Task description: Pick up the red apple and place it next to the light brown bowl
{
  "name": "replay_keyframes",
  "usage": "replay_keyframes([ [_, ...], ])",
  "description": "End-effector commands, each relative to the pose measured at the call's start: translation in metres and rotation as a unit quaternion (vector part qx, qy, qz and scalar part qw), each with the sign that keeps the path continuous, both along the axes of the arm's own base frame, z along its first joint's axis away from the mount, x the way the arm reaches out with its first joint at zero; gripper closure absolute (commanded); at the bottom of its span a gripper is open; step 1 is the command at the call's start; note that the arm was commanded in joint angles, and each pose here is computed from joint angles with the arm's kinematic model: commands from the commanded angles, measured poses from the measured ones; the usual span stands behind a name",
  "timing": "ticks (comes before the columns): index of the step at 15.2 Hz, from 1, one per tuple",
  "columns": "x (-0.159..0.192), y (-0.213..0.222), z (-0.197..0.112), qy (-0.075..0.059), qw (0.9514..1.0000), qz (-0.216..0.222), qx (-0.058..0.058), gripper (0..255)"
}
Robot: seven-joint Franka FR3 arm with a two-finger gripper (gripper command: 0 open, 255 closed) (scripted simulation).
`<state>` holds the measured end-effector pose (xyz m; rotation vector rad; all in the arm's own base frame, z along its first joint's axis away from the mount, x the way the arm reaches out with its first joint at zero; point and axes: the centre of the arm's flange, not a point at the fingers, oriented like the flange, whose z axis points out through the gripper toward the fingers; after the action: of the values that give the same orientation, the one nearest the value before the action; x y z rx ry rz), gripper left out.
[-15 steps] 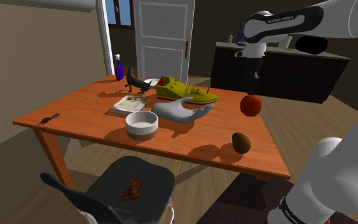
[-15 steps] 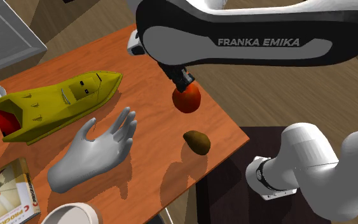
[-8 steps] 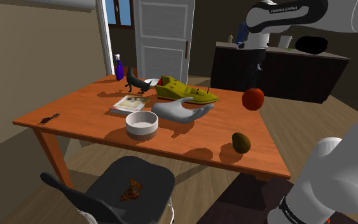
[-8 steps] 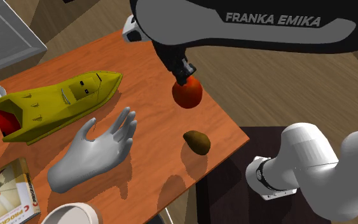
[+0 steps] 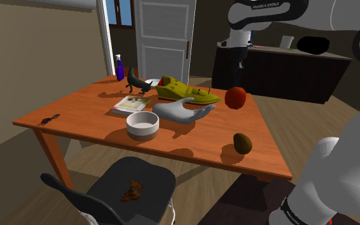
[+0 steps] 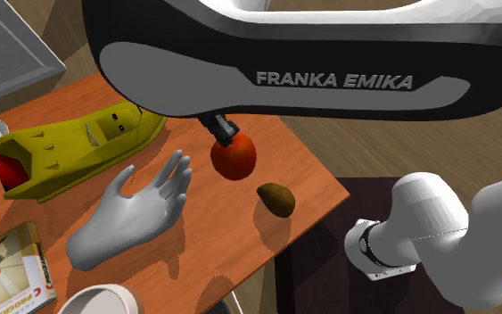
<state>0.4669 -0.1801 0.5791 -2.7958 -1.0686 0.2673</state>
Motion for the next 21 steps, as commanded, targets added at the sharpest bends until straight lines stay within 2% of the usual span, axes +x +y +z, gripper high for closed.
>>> replay_keyframes([
  [1,0.017,0.021,0.002,0.000,1.0000,0.000,0.000,255],
  [21,0.193,0.218,0.003,0.000,1.0000,0.000,0.000,255],
])
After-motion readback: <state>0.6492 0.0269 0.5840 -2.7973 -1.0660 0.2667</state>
